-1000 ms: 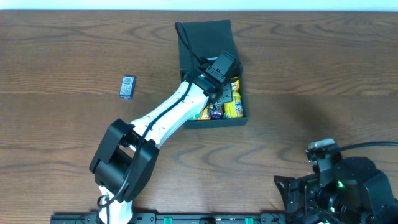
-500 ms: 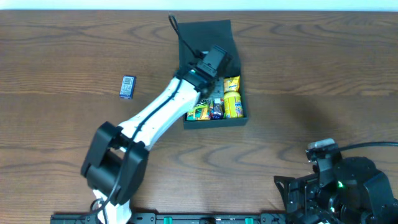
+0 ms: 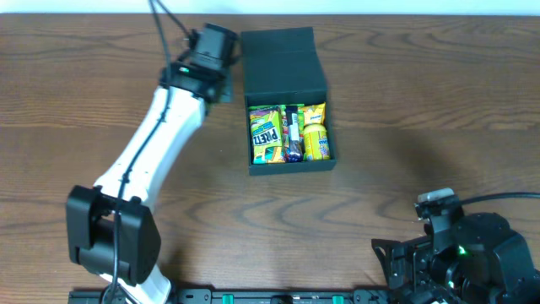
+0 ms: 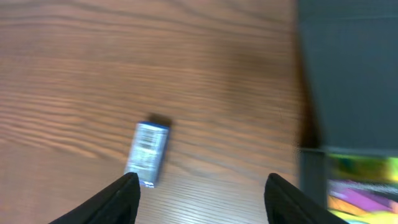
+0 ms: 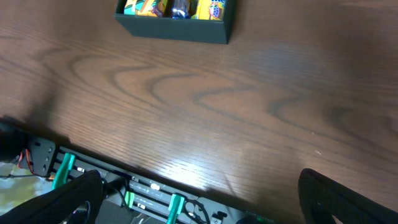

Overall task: Pack container
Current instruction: 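Move the left gripper back and grasp the small blue box, then carry the small blue box into the black box and release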

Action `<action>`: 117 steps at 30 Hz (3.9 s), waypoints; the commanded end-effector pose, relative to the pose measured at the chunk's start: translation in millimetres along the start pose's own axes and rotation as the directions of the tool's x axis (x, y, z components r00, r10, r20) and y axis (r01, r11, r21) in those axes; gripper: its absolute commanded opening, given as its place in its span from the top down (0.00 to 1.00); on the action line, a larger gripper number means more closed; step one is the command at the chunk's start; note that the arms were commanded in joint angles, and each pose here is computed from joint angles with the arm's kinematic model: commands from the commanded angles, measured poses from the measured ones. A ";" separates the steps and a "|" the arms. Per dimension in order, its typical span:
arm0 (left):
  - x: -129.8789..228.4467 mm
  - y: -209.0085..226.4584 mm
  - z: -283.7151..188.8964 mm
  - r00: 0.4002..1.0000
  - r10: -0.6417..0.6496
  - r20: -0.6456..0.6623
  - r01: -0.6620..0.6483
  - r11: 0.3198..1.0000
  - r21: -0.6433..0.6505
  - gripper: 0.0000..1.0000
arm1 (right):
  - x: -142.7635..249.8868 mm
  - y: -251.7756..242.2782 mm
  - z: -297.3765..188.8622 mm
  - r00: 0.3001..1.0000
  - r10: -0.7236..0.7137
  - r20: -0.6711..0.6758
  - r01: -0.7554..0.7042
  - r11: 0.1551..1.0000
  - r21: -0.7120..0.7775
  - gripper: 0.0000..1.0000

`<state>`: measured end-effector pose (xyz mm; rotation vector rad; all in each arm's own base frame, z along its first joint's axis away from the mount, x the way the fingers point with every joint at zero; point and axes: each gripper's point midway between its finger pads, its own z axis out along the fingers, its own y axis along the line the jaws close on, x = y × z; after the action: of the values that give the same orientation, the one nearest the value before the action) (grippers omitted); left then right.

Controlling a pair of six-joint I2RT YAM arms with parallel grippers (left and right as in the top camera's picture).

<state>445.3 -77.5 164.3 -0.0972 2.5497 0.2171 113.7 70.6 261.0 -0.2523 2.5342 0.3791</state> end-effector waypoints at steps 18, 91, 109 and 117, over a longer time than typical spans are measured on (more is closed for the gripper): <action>56.9 69.9 88.6 0.955 0.176 -0.238 -0.134 0.974 0.182 0.16 | -2.8 -0.4 -2.7 1.000 -0.011 0.014 0.011 1.000 0.003 0.01; 39.1 -124.8 19.9 0.917 0.365 -0.162 -0.258 0.851 0.458 0.94 | -2.8 -0.4 -2.7 1.000 -0.011 0.014 0.011 1.000 0.003 0.01; 80.0 -229.3 -34.4 0.928 0.320 -0.189 -0.149 0.786 0.600 0.94 | -2.8 -0.4 -2.7 1.000 -0.011 0.014 0.011 1.000 0.003 0.01; 88.3 -270.5 -47.1 0.922 0.296 -0.249 -0.006 0.656 0.755 0.94 | -2.7 -0.4 -2.7 1.000 -0.011 0.013 0.011 1.000 0.003 0.01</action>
<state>382.9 -339.8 113.5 0.5025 2.7614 -0.7448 113.7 70.6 261.0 -0.2523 2.5342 0.3791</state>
